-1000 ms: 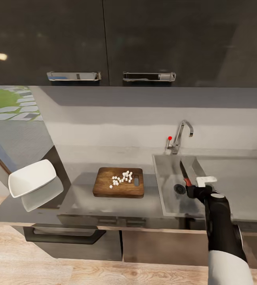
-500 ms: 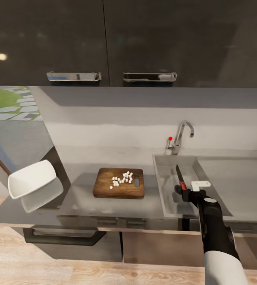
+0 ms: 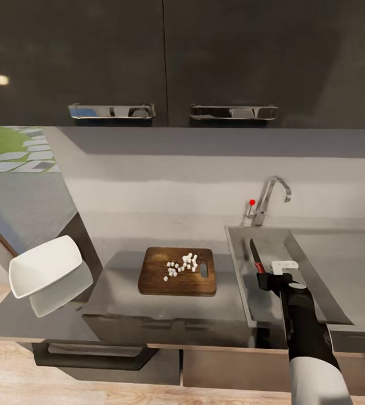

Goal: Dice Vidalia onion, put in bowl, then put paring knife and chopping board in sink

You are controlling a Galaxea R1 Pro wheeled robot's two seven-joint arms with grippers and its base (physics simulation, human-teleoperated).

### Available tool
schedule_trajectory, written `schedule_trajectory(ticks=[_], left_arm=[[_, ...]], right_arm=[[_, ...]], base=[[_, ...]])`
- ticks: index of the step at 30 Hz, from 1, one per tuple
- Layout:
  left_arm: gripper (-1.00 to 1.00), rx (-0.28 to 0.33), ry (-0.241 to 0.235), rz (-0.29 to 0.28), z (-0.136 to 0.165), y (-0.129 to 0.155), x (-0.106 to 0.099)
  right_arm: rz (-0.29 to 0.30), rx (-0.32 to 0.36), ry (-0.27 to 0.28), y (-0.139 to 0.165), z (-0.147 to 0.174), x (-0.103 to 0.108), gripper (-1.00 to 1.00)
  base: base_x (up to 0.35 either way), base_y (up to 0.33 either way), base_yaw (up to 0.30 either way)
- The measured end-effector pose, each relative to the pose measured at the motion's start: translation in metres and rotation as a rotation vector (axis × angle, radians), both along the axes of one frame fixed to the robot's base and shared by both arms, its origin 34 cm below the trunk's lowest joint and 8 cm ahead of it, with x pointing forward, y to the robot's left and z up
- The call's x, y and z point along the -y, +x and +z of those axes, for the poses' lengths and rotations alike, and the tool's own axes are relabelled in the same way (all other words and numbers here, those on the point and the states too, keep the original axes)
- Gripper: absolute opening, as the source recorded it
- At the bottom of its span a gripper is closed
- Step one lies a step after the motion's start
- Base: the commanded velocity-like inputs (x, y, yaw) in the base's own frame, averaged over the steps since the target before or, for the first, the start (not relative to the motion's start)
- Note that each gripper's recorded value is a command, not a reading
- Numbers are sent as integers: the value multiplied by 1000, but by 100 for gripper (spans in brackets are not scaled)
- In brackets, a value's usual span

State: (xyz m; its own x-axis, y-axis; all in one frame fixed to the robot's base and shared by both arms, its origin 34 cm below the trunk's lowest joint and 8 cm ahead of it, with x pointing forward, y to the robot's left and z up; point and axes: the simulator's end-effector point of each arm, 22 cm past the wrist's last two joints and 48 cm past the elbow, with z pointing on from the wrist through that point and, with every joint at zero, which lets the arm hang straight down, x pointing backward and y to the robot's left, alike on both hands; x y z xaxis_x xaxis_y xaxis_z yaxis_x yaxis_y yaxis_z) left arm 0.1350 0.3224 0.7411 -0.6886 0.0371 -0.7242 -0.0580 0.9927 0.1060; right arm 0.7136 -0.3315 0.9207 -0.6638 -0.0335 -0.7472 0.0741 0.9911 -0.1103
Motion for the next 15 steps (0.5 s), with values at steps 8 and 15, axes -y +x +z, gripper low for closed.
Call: schedule_trajectory(ticks=[8, 15], left_arm=[[100, -11, 0, 0, 0, -3, 0], [100, -24, 0, 0, -1, -6, 0]], right_arm=[[-36, -24, 2, -7, -13, 14, -100], [-46, -60, 0, -13, -30, 15, -100]], base=[[1, 1, 0], [0, 0, 0]])
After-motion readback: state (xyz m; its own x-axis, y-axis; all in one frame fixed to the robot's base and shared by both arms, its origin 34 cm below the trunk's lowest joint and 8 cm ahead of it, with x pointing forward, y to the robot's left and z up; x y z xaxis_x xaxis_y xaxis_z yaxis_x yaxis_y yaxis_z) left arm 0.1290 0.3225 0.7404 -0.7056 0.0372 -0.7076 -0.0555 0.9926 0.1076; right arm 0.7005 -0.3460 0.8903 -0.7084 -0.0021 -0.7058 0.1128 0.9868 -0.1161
